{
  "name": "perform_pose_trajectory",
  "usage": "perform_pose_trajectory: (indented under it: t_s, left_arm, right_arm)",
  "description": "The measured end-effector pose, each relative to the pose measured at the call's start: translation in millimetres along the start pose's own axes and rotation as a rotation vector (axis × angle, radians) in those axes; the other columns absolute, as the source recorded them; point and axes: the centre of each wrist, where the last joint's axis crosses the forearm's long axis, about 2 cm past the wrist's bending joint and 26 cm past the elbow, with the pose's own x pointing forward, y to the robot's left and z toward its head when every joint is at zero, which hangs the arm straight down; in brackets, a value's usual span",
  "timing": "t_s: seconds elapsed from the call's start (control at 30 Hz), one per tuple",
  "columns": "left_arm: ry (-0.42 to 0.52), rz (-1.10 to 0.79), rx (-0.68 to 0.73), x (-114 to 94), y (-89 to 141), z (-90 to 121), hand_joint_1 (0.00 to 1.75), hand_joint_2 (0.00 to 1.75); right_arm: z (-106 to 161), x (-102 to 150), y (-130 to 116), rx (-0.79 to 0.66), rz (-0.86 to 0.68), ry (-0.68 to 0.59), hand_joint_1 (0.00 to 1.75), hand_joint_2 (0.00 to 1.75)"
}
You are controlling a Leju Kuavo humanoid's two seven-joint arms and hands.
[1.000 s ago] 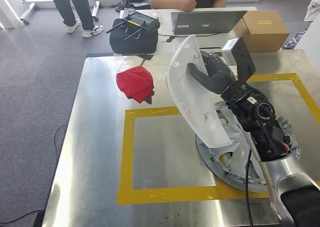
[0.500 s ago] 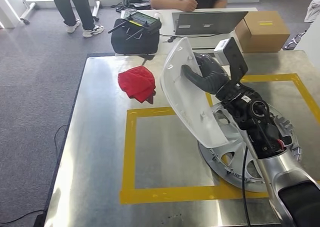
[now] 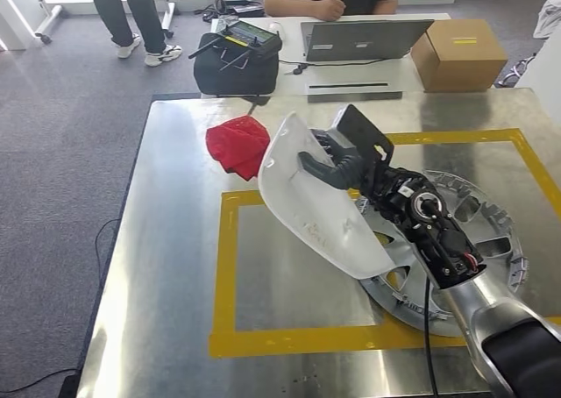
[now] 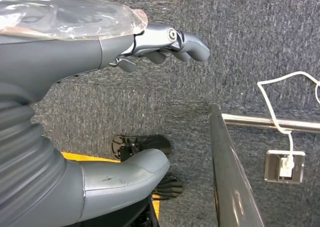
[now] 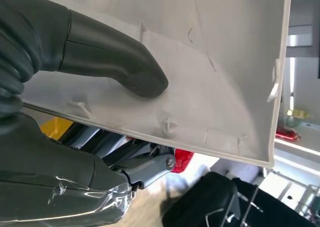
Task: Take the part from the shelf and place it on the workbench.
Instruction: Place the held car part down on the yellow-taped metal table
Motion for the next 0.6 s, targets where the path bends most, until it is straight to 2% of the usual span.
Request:
perform_pose_trajectory:
  t_s: [0.27, 0.6]
  left_arm:
    - [0.000, 0.002, 0.000, -0.3, 0.1, 0.1, 0.00, 1.75]
    - [0.003, 0.006, 0.002, -0.8, 0.3, 0.3, 0.00, 1.75]
  right_arm:
    - [-2.5, -24.7, 15.2, 0.059, 0.111, 0.114, 1.75, 1.75]
    - [-7.6, -49.8, 34.2, 0.097, 0.187, 0.159, 1.75, 1.75]
